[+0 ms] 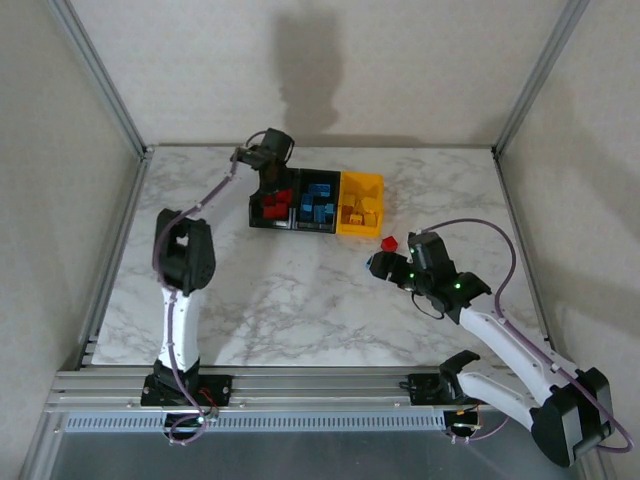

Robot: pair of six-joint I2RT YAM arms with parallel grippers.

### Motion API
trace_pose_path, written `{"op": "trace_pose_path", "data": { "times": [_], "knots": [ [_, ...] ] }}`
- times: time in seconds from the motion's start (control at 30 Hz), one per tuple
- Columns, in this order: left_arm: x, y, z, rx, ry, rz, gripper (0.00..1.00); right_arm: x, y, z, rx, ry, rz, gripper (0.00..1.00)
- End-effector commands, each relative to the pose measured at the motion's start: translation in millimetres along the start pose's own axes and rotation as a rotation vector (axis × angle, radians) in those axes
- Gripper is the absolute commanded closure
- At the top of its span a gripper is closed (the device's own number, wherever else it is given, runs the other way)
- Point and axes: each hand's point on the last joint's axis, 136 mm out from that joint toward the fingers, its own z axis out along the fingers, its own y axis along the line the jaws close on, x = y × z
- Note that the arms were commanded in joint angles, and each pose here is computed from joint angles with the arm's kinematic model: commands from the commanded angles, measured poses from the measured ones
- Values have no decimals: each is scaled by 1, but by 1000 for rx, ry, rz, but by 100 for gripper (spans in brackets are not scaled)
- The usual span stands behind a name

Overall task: Sort the legos into containers by color
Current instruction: Place the lego in the container.

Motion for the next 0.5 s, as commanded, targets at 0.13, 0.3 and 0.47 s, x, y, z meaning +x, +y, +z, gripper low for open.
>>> {"op": "trace_pose_path", "data": {
  "times": [0.13,0.3,0.47],
  "knots": [
    [24,-27,-98,372,-63,-25,31,-43,-9,2,136,-67,-26,19],
    [67,-18,-126,459,-44,12,30,-56,-17,17,178,-65,-30,19],
    [108,-10,-134,528,5,28,29,-55,-21,42,203,-1,-37,20]
  ]
}}
